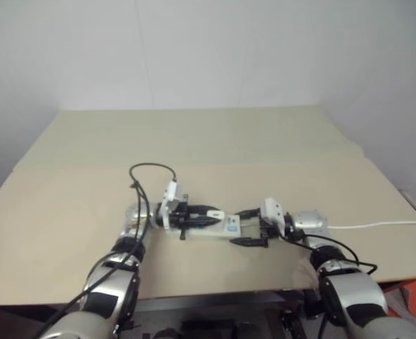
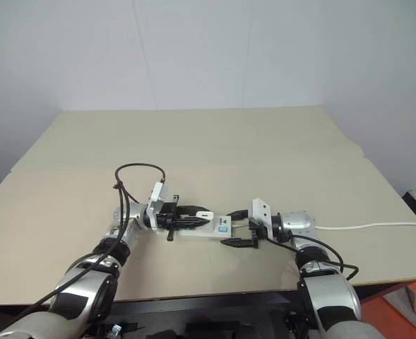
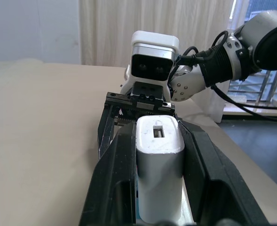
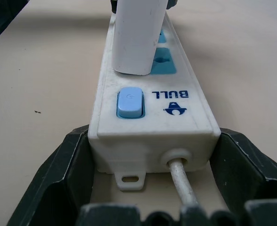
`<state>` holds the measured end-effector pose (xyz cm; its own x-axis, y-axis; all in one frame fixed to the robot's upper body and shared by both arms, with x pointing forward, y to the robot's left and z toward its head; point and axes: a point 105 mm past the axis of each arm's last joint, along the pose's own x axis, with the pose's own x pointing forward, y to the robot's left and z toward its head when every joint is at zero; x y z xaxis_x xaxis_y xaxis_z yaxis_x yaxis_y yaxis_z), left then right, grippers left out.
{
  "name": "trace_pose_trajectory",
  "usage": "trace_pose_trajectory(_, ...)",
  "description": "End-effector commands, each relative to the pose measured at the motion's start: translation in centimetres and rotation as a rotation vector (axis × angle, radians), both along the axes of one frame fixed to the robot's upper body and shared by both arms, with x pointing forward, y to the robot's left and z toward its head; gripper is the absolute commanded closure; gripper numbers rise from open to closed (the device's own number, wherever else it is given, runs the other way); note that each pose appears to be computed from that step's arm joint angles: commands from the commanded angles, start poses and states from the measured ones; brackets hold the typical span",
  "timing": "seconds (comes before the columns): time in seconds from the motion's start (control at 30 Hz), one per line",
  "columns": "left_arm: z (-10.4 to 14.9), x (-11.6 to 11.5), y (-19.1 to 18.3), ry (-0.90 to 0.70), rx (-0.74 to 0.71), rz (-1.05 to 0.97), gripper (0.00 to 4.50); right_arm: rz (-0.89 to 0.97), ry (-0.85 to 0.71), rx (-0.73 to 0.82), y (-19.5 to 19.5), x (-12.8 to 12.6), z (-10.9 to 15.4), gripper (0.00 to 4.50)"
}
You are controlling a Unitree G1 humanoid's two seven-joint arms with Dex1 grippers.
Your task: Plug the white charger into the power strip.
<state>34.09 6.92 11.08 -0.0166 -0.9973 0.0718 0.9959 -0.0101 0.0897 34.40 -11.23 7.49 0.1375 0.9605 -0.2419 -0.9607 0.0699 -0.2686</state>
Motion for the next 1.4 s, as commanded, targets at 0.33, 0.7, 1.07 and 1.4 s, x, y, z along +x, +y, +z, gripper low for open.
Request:
trace_pose_trajectory(0.33,-2.7,-0.4,2.1,0.08,0.074,0.056,3.5,0.075,0.019,-0.03,0.5,-1.1,-0.9,1.09)
trace_pose_trajectory(0.7,-2.7,-0.6,2.0,0.055,0.057,0.053,1.91,0.074,0.017,-0.028,0.6,-1.1,-0.9,1.09)
trace_pose_trajectory(1.07,-2.1,-0.5,1.8,0.04,0.03,0.052,0.04,0.075,0.018,-0.03,0.6,-1.1,-0.9,1.09)
trace_pose_trajectory(1.4,1.0,-0.2,2.3,0.049,-0.028,0.011,0.04,0.081,0.017,-0.028,0.6,-1.1,-0.8,1.09)
